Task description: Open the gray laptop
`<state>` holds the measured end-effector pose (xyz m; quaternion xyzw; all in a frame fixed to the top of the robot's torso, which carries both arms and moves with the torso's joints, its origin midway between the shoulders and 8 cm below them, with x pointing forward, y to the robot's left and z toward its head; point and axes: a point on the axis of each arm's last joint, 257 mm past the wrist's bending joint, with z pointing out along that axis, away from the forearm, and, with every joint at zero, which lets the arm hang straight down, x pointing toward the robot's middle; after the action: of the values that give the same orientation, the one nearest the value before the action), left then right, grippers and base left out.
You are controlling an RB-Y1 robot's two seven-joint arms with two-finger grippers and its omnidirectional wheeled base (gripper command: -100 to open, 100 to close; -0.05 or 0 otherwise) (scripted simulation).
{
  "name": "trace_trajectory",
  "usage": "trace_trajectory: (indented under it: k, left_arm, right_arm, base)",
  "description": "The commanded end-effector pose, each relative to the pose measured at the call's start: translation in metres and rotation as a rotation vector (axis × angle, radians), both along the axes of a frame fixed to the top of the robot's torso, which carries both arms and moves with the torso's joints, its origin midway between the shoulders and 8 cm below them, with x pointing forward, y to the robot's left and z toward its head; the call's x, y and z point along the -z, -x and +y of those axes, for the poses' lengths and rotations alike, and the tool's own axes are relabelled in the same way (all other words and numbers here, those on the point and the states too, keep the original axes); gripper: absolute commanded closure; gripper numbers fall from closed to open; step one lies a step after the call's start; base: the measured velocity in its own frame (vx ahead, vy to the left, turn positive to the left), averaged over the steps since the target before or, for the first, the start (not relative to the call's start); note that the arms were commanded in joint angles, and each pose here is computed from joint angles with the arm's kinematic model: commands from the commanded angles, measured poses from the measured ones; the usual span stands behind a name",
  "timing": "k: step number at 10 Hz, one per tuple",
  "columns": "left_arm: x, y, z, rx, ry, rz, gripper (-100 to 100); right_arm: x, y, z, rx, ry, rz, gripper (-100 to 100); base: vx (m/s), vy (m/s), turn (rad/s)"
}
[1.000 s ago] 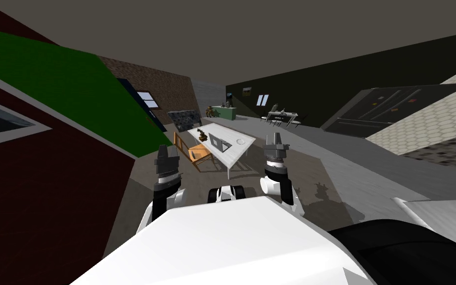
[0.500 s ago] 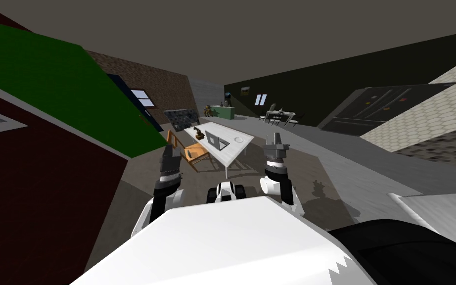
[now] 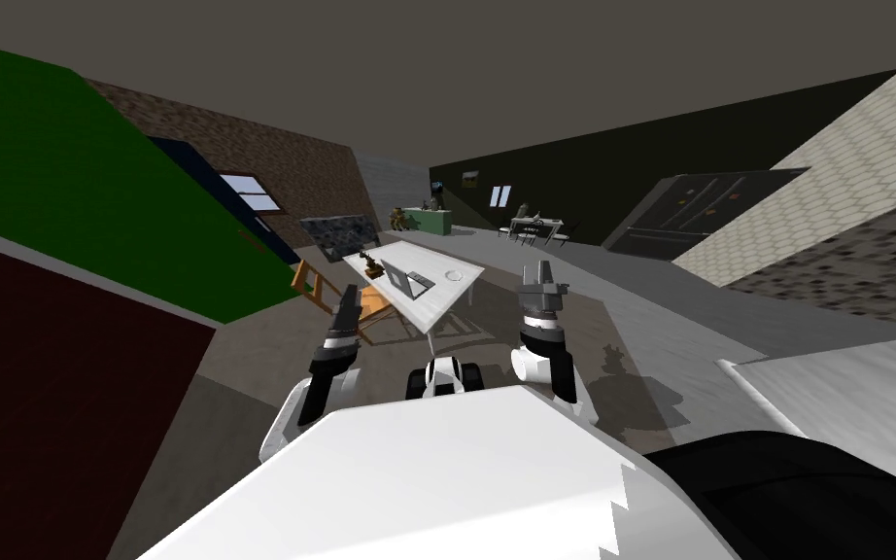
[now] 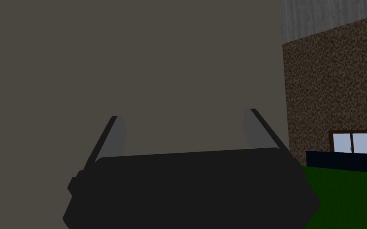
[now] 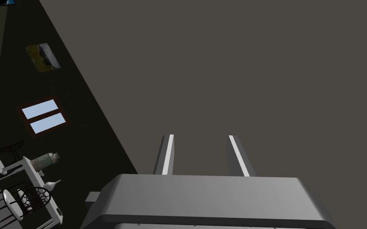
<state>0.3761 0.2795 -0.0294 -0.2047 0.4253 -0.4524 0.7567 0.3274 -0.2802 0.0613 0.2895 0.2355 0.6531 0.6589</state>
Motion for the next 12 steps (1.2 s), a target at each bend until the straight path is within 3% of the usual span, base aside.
trace_trajectory:
  k: [1,8,10,12]
  left_arm:
    - [0.027,-0.022,0.014,-0.052,-0.067,0.083,-100]
    - [0.07,-0.051,0.052,-0.156,-0.116,0.215,-100]
    - [0.082,-0.057,0.069,-0.194,-0.117,0.254,-100]
    - [0.101,-0.063,0.099,-0.261,-0.115,0.317,-100]
  right_arm:
    - [0.0,0.0,0.0,0.0,0.0,0.0,0]
    - [0.0,0.0,0.0,0.0,0.0,0.0,0]
    - [0.0,0.0,0.0,0.0,0.0,0.0,0]
    - [0.0,0.0,0.0,0.0,0.0,0.0,0]
  base:
    - [0.052,-0.277,-0.206]
    - [0.06,-0.156,-0.075]
    - [0.058,-0.086,-0.04]
    - [0.1,-0.111,-0.034]
